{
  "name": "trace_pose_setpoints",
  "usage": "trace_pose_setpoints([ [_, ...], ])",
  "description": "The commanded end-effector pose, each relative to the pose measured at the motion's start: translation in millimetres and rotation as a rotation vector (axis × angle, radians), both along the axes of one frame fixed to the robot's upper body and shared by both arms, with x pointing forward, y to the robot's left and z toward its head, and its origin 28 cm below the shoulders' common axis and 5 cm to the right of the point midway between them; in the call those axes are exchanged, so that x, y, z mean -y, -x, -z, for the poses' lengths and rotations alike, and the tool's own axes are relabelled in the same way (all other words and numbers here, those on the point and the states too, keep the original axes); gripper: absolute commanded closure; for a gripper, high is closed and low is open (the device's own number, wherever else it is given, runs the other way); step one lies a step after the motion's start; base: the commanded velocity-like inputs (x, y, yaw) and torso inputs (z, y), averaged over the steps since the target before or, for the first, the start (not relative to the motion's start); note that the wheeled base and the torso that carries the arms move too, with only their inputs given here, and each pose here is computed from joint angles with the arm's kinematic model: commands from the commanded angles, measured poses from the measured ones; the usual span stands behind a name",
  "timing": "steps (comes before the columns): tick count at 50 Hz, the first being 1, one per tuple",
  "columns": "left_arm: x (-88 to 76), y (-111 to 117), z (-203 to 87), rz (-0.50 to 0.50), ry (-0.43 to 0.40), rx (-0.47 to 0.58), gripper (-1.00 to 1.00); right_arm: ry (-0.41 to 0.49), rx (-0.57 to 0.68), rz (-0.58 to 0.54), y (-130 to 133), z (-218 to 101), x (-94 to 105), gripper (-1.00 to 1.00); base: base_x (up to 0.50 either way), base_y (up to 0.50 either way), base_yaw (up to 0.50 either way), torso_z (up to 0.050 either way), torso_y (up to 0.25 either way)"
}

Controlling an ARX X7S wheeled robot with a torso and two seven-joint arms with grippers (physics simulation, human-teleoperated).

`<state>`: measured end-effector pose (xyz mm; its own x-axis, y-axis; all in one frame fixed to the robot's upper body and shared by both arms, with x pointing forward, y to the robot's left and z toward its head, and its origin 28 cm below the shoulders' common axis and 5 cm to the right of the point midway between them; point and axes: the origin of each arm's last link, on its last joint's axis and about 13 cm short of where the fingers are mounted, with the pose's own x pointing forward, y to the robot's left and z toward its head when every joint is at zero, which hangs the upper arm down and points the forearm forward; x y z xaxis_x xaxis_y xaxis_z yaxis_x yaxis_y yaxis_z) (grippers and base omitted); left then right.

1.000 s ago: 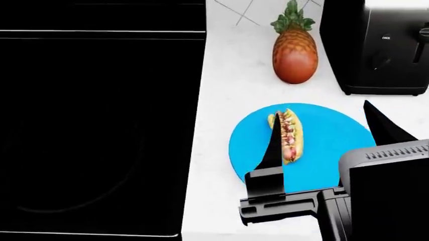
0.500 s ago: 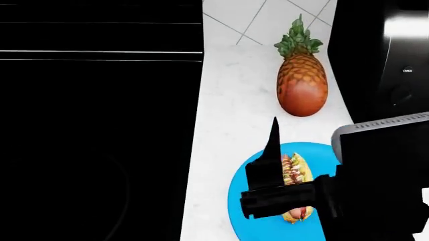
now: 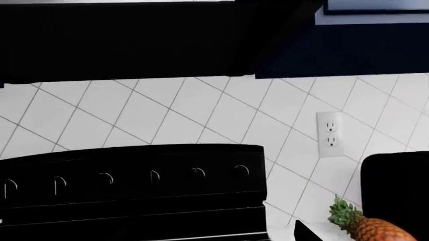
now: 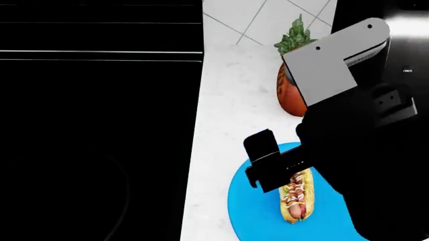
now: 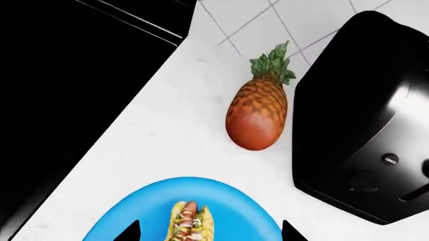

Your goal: Pick the hot dog from the counter and place it in the microwave.

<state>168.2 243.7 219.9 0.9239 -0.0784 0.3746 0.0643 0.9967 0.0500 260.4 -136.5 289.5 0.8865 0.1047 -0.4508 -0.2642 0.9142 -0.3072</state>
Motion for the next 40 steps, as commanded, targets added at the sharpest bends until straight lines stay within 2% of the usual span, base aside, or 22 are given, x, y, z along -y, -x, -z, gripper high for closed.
trace_pose_setpoints([
  [1, 0.7, -1.5, -0.4, 0.009, 0.010, 0.006, -1.00, 0.082, -0.139, 0.030, -27.1, 3.6, -1.5, -1.00, 0.00, 0.00, 0.00, 0.000, 0.000],
  [19, -4.3, 7.4, 0.0, 0.004, 0.013, -0.010, -1.00, 0.046, -0.240, 0.000, -41.1, 38.1, -17.6, -1.00, 0.00, 0.00, 0.00, 0.000, 0.000],
  [40, -5.4, 10.5, 0.3, -0.002, 0.014, -0.018, -1.00, 0.023, -0.297, 0.052, -54.0, 70.9, -18.0, -1.00, 0.00, 0.00, 0.00, 0.000, 0.000],
])
